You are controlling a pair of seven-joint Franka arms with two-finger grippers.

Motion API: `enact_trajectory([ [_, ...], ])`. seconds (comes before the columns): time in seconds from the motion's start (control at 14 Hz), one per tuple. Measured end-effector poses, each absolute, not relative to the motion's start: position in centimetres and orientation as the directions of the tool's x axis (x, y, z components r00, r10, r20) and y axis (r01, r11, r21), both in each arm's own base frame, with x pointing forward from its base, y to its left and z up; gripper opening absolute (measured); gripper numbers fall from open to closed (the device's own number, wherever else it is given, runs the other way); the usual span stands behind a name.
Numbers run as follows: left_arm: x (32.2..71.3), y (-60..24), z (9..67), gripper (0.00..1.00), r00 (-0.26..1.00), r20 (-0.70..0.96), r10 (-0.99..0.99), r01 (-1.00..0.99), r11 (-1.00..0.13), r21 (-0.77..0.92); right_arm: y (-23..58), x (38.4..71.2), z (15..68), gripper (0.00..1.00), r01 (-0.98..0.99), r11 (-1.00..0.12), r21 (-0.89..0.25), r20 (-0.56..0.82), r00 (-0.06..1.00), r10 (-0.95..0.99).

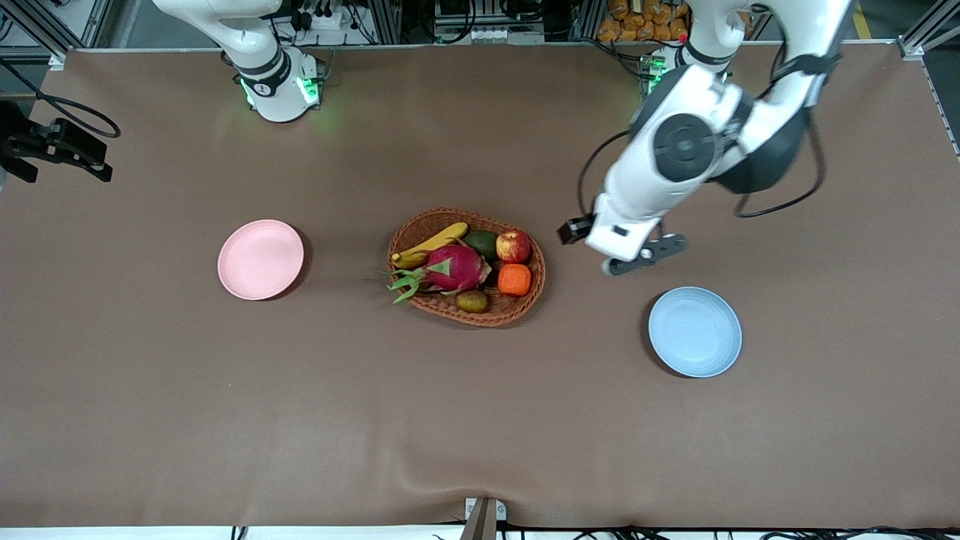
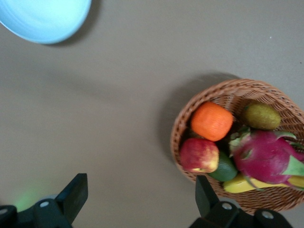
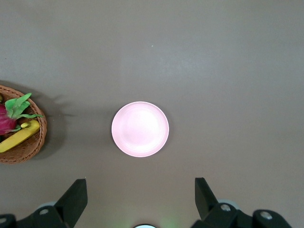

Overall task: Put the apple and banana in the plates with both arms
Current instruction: 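Reach the left gripper over the fruit basket toward the red apple, then lower the left gripper and grasp the red apple in the basket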

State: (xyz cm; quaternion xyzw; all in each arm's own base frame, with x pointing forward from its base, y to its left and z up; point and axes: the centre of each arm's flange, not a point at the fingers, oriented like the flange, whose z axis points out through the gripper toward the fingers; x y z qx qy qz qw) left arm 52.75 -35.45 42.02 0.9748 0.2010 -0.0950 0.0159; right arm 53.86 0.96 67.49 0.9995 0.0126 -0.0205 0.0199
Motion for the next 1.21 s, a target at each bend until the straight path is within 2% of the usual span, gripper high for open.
enact_trajectory([
  [0.5, 50.3, -42.4, 34.8, 1.0, 0.834, -0.166, 0.526, 0.527, -0.849, -0.046, 0.9, 53.9, 67.4, 1.0, 0.025, -0.999, 0.039, -0.048, 0.999, 0.024],
  [1.21, 48.0, -46.8, 26.9, 1.0, 0.814, -0.088, 0.574, 0.568, -0.819, -0.079, 1.3, 54.5, 65.8, 1.0, 0.032, -0.999, 0.04, -0.094, 0.995, 0.028],
])
